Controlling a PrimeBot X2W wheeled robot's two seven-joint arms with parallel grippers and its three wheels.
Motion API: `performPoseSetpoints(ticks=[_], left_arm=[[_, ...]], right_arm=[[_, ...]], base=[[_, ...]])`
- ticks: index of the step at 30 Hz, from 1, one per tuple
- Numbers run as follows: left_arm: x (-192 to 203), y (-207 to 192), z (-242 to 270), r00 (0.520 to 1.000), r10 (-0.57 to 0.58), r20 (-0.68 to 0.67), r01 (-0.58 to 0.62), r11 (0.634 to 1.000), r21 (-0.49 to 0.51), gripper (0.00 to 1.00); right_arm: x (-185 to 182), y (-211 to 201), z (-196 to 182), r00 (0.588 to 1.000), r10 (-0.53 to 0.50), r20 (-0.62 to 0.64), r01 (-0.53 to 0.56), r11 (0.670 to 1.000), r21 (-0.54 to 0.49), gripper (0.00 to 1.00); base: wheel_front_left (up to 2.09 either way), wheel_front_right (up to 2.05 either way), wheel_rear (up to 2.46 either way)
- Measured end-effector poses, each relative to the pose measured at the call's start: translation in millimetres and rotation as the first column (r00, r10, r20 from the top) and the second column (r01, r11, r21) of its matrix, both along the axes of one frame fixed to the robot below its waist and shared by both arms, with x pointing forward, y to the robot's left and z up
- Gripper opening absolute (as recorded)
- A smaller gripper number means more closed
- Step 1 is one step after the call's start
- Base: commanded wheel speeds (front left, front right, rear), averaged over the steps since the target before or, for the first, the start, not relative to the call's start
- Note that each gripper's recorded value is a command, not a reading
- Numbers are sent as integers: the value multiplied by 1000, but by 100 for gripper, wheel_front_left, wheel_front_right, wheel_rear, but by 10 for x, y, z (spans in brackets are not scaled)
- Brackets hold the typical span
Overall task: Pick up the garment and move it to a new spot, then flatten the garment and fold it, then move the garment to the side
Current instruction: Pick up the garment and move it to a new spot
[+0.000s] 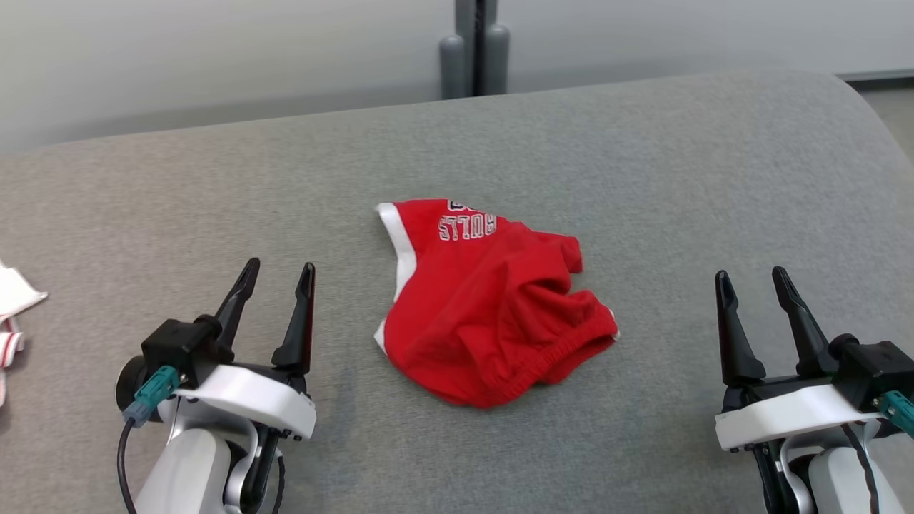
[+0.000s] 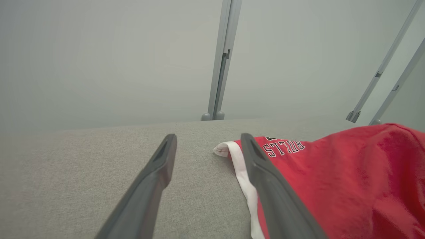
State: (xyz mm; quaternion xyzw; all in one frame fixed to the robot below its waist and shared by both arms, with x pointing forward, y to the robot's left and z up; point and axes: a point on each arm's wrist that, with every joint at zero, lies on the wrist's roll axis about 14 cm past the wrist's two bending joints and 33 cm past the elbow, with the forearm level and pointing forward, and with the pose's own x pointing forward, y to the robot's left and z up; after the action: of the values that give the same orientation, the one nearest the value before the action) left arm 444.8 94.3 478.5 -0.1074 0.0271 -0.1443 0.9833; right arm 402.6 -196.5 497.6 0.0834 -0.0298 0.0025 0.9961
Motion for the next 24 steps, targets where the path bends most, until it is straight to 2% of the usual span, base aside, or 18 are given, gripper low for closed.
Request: performPoseSetpoints(ticks=[12,24], left_arm=[[-326,621,46,985,170,2,-170,985,-11,100],[-568,799,110,977,214,23,-214,977,5,100]], right_arm=[[-66,190,82,998,63,11,-63,998,-8,100],[-261,193,87,998,68,-5,-68,998,-16,100]], base=[[0,0,0],[0,0,0]])
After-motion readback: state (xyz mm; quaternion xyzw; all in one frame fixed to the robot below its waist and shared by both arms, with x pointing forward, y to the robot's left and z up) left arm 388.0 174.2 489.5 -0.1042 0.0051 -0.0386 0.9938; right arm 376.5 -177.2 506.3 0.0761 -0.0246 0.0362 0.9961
